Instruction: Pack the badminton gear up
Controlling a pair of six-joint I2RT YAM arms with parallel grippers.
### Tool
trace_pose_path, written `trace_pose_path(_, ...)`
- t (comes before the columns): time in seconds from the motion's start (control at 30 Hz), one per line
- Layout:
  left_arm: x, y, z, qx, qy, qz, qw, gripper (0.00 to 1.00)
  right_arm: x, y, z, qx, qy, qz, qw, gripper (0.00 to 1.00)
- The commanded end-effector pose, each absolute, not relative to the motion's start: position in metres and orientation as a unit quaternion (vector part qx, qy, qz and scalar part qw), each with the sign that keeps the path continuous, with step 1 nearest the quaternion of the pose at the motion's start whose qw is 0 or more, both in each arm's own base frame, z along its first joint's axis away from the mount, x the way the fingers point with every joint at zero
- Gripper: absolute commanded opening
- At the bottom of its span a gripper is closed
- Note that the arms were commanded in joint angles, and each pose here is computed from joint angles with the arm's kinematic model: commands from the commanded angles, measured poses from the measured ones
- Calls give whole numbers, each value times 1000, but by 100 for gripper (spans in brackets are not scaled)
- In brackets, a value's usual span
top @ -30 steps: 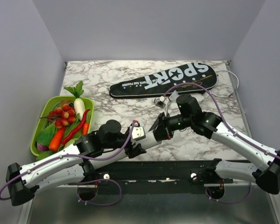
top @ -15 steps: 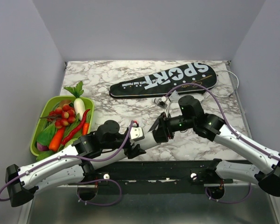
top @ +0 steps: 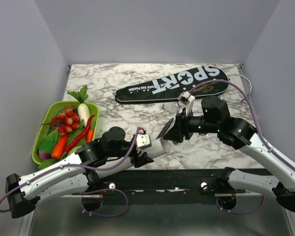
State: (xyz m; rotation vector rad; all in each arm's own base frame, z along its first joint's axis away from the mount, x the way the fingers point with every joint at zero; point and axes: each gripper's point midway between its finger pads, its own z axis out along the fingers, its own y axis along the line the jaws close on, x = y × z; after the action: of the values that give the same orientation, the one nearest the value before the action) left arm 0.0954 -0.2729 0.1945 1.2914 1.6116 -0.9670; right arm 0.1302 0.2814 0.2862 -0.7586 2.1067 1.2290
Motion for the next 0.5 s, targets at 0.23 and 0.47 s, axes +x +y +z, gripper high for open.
trace_pose_path(0.23,89,-272,197,508,641,-400,414,0,287,181,238,-41,881,263,390,59)
trace_pose_path(0.47,89,-270,201,506,637,-400,422,0,373,145,185,47,906,191,376,63)
